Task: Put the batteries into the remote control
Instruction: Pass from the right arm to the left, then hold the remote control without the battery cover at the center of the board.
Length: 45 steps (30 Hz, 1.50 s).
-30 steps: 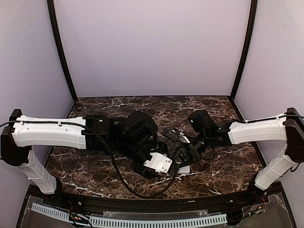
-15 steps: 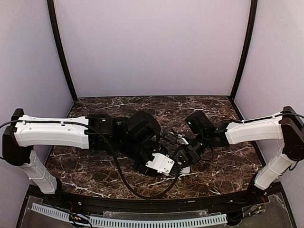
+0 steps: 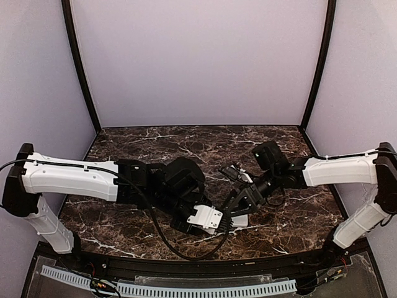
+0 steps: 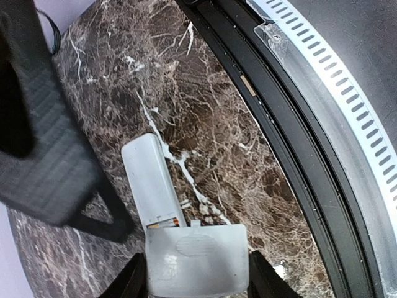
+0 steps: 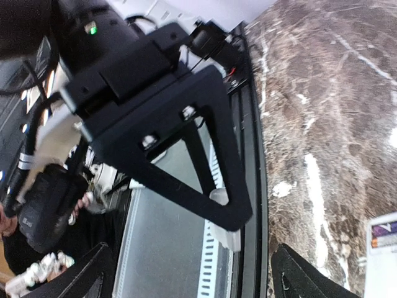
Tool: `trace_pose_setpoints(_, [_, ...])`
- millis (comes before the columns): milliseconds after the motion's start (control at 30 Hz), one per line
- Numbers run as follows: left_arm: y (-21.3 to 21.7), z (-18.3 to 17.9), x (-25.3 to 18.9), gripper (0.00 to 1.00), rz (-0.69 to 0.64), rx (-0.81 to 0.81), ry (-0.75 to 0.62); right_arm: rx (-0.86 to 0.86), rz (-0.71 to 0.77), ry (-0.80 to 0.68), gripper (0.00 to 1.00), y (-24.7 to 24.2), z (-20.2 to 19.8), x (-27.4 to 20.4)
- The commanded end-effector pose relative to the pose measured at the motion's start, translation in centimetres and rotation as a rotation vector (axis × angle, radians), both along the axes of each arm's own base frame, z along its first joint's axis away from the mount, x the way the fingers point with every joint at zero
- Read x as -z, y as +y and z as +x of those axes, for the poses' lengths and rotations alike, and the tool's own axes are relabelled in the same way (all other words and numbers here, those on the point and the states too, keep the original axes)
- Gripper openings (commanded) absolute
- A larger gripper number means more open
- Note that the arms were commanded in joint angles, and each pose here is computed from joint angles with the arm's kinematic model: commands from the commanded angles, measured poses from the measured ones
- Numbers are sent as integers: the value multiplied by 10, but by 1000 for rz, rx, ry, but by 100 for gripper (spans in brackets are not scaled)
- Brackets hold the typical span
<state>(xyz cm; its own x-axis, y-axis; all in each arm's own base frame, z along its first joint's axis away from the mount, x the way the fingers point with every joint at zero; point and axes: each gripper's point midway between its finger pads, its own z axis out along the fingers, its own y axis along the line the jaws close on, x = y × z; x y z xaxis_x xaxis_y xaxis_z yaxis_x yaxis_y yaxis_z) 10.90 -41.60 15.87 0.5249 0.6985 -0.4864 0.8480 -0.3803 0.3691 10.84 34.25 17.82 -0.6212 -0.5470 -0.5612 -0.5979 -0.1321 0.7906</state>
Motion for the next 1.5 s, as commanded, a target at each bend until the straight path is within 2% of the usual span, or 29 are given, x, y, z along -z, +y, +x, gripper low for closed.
trace_pose_setpoints(0, [11, 8, -4, 30, -92, -162, 117, 181, -43, -64, 90, -17, 32, 5])
trace_pose_setpoints(133, [13, 23, 6, 29, -172, -298, 197, 309, -29, -68, 92, -33, 49, 2])
trace_pose_setpoints(233, [11, 39, 13, 29, -228, -404, 212, 371, 1, -48, 86, -40, 52, 0])
trace_pose_setpoints(367, [10, 46, 30, 30, -268, -465, 233, 442, 26, 3, 79, -45, 52, -1])
trace_pose_setpoints(400, [6, 48, 29, 30, -299, -464, 232, 460, 28, 6, 76, -45, 54, 0])
trace_pose_setpoints(567, [1, 44, 48, 30, -292, -453, 265, 491, -7, 46, 64, -46, 57, 15])
trace_pose_setpoints(800, [-7, 48, 67, 31, -286, -399, 352, 501, -86, 111, 53, -44, 60, 44])
trace_pose_setpoints(967, [-7, 54, 80, 33, -235, -392, 361, 512, -143, 110, 42, -45, 64, 58])
trace_pose_setpoints(1167, [-3, 67, 89, 34, -190, -405, 400, 524, -198, 112, 36, -48, 66, 75])
trace_pose_setpoints(1467, [-6, 69, 106, 36, -124, -360, 382, 508, -235, 130, 31, -50, 63, 90])
